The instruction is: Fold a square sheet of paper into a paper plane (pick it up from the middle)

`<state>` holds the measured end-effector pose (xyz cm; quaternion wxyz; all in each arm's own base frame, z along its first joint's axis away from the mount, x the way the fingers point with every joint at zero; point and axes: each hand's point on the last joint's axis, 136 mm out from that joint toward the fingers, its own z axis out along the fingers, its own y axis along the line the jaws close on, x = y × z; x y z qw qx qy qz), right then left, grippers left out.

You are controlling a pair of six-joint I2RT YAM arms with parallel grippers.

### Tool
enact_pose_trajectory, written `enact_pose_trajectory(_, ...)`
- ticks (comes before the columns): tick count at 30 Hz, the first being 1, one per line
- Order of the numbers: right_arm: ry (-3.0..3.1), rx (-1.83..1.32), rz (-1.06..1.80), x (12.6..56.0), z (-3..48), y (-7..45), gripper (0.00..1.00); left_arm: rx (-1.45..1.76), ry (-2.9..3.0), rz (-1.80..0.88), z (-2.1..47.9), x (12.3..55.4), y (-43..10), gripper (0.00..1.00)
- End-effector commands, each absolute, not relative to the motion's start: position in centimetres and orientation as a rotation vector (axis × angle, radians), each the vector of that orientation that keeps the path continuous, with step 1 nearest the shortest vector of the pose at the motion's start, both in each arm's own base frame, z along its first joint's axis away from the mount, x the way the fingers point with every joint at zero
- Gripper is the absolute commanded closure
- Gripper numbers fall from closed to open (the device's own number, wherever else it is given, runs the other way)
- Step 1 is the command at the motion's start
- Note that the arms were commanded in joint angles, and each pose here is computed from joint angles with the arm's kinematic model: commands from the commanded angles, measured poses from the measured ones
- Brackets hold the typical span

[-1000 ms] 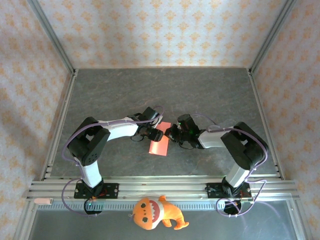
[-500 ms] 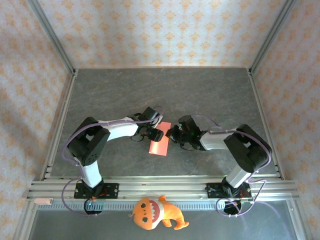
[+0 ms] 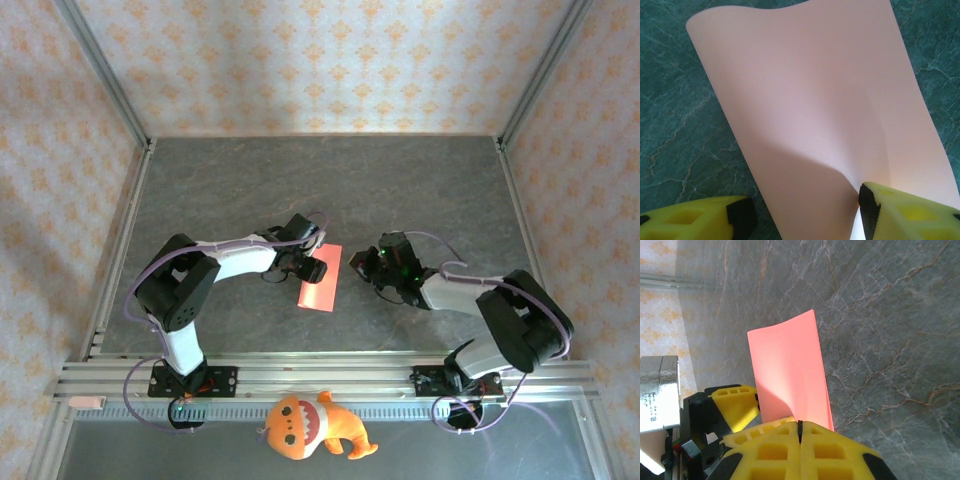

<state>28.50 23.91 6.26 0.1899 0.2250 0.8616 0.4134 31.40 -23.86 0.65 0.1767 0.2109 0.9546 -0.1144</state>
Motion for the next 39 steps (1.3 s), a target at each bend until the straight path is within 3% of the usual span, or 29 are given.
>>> enact_pose_trajectory(1,2.426,0.573,1.239,28.6,6.8,25.8,1.00,0.603,2.811,-0.212,-5.3,30.3,-21.3,0.36)
enact_pose_trajectory(9,2.518,0.477,1.284,27.8,5.6,28.8,1.00,0.603,2.811,-0.219,-5.3,30.3,-21.4,0.35)
enact_pose_trajectory(39,2.620,0.414,1.276,26.3,3.4,29.7,1.00,0.608,2.820,-0.218,-5.7,30.2,-21.4,0.35)
